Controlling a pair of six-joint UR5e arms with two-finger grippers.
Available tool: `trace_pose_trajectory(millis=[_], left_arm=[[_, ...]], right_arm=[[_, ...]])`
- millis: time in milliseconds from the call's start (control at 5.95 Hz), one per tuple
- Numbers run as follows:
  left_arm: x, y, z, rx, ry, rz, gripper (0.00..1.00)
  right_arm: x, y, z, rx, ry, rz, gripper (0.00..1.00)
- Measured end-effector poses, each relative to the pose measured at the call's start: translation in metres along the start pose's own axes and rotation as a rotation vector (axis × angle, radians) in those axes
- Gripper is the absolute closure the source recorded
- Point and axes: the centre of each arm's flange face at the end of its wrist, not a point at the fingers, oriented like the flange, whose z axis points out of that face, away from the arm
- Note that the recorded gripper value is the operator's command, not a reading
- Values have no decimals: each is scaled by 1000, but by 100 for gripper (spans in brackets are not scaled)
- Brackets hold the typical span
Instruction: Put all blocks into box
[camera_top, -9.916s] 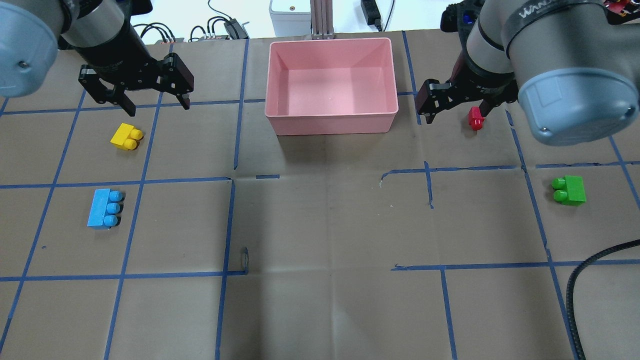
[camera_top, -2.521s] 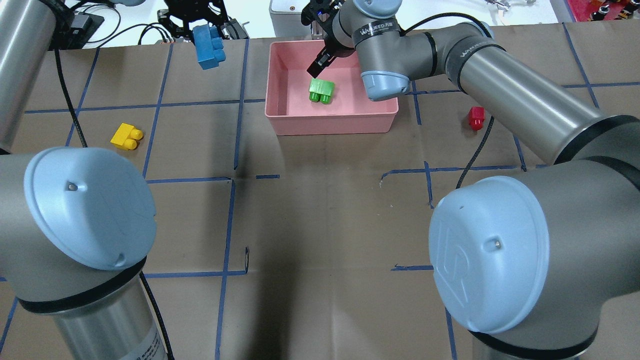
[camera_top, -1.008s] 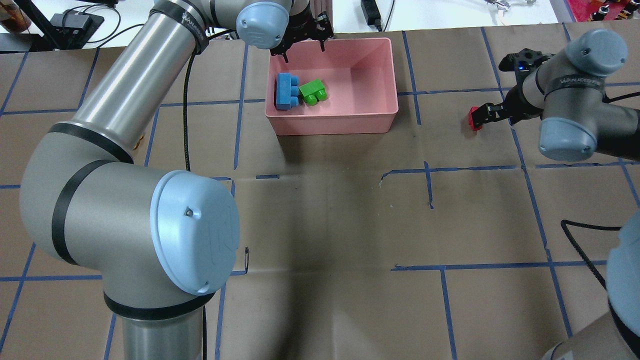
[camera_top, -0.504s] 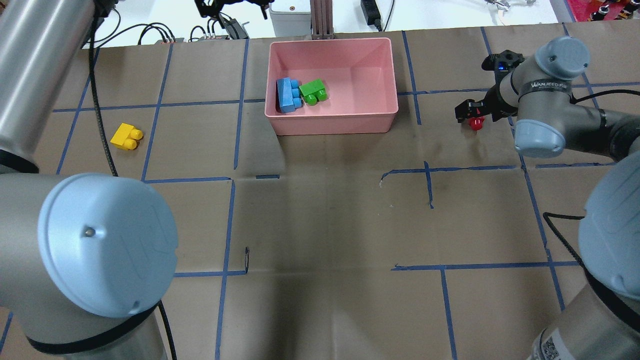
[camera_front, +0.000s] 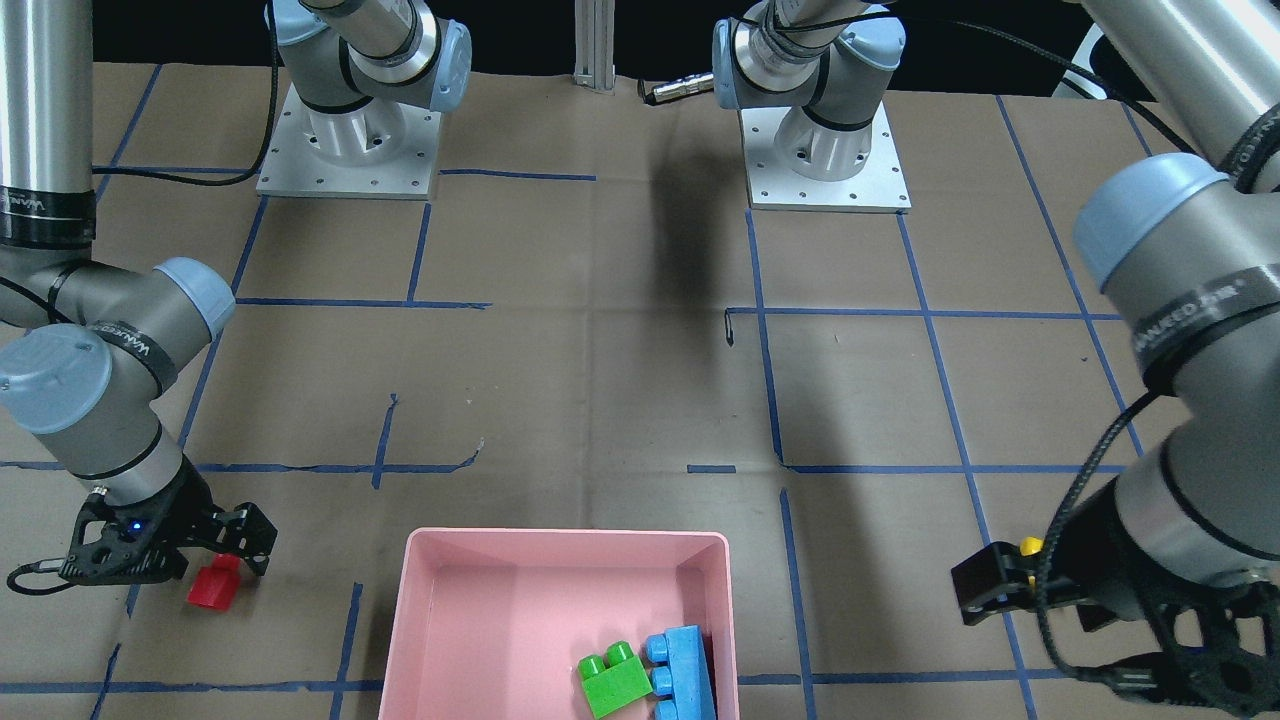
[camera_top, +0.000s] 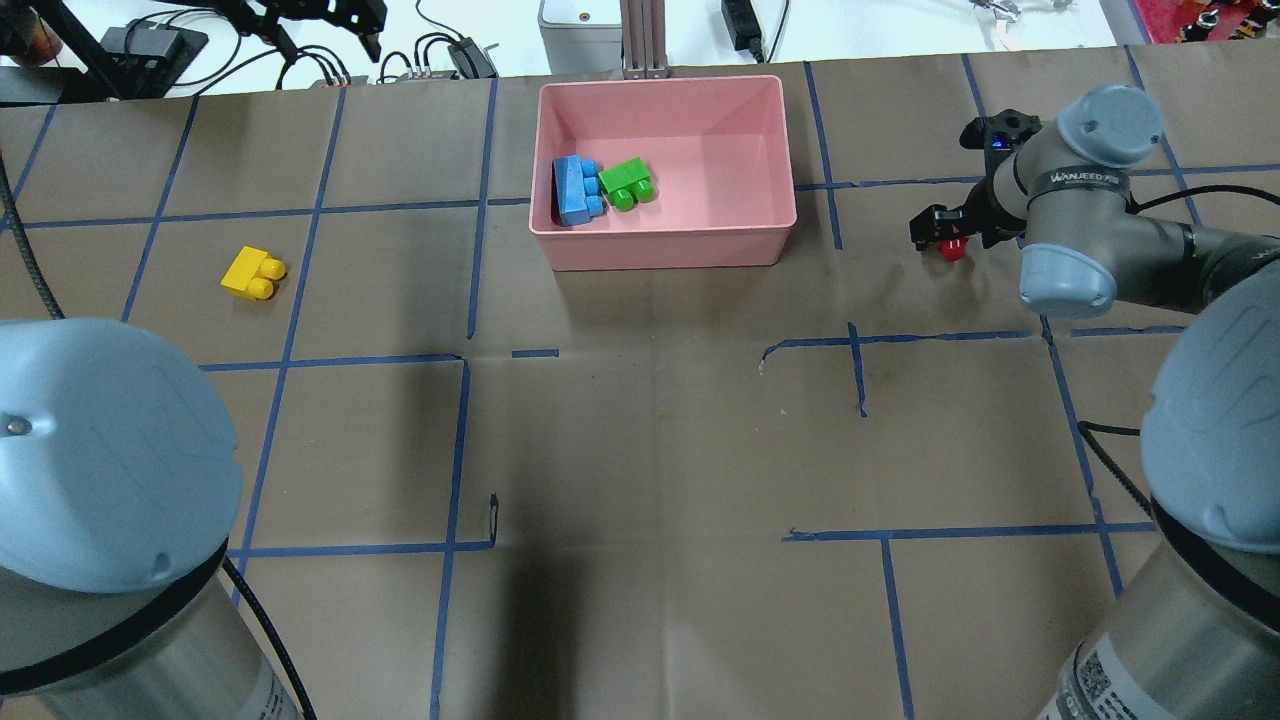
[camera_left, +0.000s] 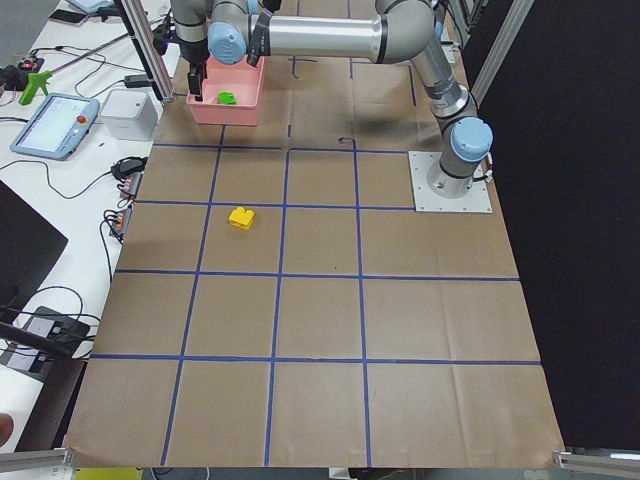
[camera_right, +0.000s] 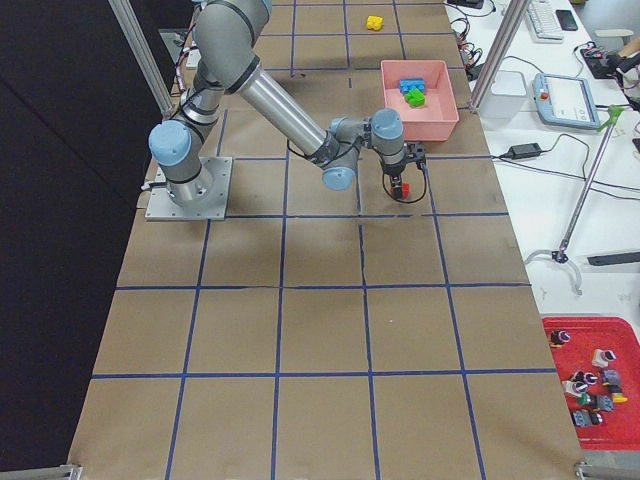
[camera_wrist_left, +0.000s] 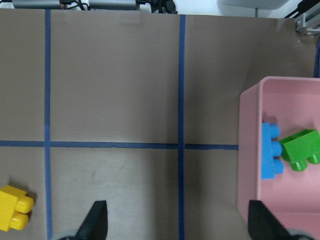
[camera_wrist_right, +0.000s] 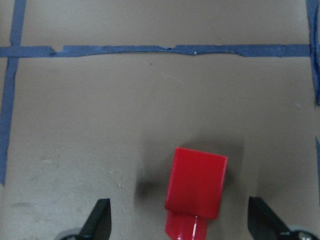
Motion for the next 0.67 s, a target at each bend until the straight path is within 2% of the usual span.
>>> trace_pose_trajectory(millis=[168,336,504,672], left_arm=[[-60,15,7,-20,-1,101,1],[-111,30,16,-40,5,222,1],[-150,46,30,-58,19,341,1],[-175,58,50,-66,31,408,2]], right_arm=[[3,-2,2,0,12,0,12],[4,-4,4,-1,18,-1,19],[4,-3,7,-5,20,-1,36],[5,-3,8,-8,23,-1,63]])
